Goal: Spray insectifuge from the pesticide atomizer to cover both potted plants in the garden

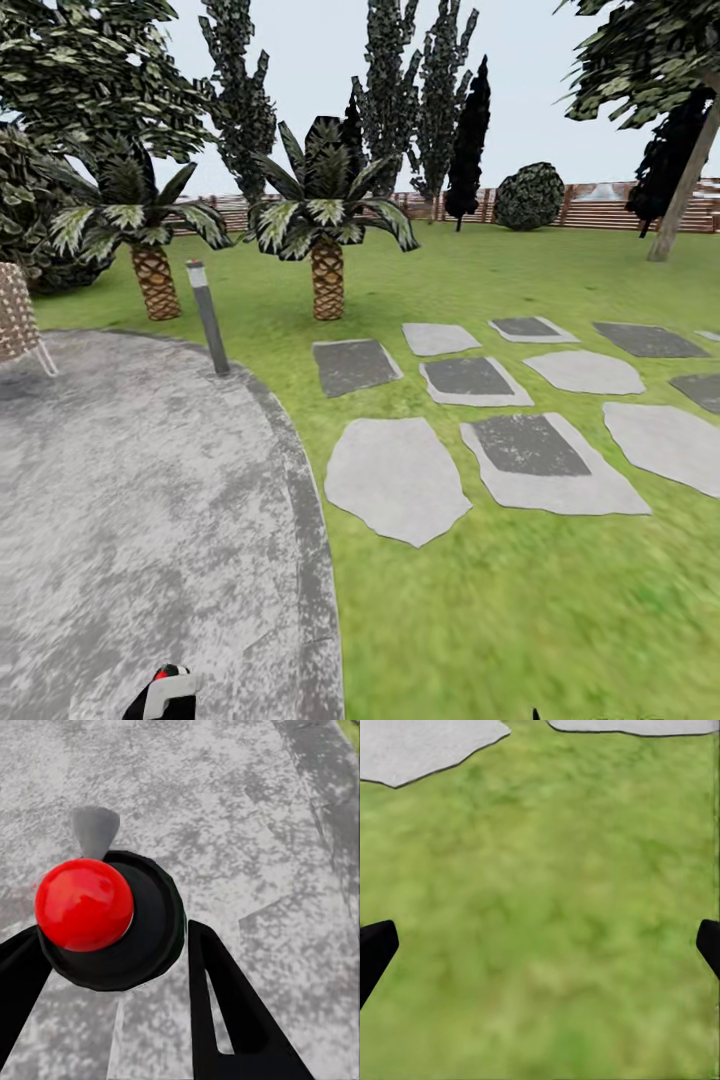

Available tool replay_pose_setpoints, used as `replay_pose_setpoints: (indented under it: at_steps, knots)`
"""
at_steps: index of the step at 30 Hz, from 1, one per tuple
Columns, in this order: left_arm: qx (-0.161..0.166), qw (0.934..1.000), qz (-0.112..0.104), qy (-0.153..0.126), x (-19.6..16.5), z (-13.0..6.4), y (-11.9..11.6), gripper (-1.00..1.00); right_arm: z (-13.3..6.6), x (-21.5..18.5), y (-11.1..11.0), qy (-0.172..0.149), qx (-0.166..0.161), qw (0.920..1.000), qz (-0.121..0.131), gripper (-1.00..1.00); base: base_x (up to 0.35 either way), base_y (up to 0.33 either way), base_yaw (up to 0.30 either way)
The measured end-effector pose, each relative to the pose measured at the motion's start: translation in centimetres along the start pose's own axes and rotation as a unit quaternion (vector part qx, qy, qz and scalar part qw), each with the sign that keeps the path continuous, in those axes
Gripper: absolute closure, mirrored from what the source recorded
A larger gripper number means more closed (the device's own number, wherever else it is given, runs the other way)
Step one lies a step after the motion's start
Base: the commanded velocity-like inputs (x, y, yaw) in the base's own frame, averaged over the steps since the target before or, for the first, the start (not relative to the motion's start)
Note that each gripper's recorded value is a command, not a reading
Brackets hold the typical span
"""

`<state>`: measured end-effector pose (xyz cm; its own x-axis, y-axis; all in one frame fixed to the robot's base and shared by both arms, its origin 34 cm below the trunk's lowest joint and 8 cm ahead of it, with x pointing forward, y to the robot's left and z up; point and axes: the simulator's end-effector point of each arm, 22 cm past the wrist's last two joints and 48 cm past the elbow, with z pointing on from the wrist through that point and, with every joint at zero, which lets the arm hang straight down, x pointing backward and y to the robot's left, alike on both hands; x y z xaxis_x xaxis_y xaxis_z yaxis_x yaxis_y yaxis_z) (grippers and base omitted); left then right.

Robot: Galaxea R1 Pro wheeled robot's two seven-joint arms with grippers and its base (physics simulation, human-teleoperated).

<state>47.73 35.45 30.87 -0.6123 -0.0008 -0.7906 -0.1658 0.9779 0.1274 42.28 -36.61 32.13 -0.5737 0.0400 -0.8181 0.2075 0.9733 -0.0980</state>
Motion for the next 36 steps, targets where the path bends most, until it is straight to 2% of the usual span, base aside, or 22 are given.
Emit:
replay_pose_setpoints:
  at_steps: [36]
  knots:
    - [-0.002,0.9999,0.003,0.01,0.93,-0.24,0.26,1.0,-0.03,0.1,0.1,0.001,-0.002,1.0,-0.002,-1.0,0.233,-0.202,-0.3]
